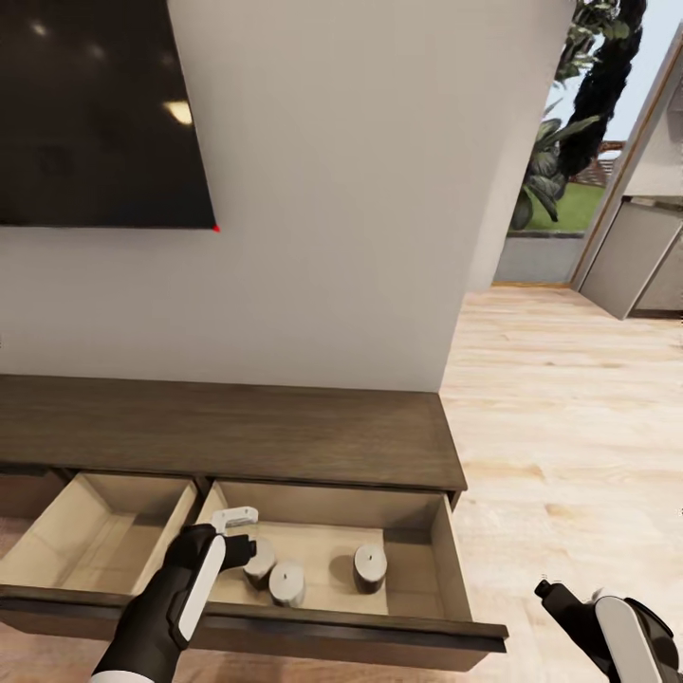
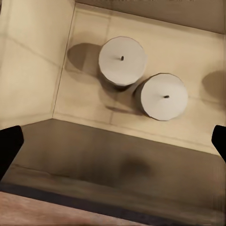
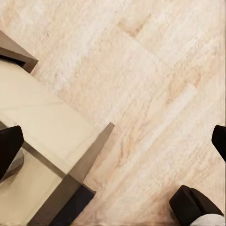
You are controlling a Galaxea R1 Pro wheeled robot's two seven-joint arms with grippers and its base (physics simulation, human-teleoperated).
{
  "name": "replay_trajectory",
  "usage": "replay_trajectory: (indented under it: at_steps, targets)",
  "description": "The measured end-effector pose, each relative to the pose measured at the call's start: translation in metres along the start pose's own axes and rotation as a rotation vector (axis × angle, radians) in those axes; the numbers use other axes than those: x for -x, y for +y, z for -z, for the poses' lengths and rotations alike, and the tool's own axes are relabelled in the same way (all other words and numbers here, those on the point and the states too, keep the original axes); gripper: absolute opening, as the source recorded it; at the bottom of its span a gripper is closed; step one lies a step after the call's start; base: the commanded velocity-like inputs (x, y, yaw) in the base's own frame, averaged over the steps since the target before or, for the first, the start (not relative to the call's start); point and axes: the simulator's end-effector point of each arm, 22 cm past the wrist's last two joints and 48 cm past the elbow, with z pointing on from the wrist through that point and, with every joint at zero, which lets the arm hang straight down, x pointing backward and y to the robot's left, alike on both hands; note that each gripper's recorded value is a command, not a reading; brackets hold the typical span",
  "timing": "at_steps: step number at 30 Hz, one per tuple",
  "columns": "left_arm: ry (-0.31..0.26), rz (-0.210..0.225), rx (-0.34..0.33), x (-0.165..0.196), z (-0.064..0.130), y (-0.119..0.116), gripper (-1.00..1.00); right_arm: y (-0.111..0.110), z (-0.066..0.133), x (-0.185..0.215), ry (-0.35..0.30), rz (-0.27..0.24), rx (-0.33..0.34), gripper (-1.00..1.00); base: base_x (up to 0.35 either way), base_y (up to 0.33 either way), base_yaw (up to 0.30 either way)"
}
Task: Place each of the two pumpkins and all three candles from the living room inside a cabinet in the living room (use any cabinet), then make sure every cabinet is closed, and position the cauldron so it is next to a table in the living room.
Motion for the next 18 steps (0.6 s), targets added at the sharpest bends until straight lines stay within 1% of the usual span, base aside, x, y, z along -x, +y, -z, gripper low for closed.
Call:
replay_trajectory:
  at_steps: [4, 11, 16, 18]
  targets:
    - [-0.001, 0.001, 0.0, 0.006, 0.009, 0.001, 1.0, -0.004, 0.001, -0.006, 0.026, 0.001, -0.018, 1.0, -0.018, 0.0, 0.0]
    - [-0.001, 0.002, -0.001, 0.014, 0.022, 0.0, 1.0, -0.002, 0.013, -0.001, 0.03, -0.001, -0.02, 1.0, -0.008, 0.0, 0.0]
    - [-0.001, 0.002, -0.003, 0.021, 0.033, 0.0, 1.0, 0.001, 0.022, 0.003, 0.03, -0.001, -0.02, 1.0, -0.168, 0.0, 0.0]
    - [-0.001, 0.002, -0.004, 0.025, 0.039, 0.001, 1.0, 0.002, 0.025, 0.005, 0.03, -0.001, -0.02, 1.0, -0.075, 0.0, 0.0]
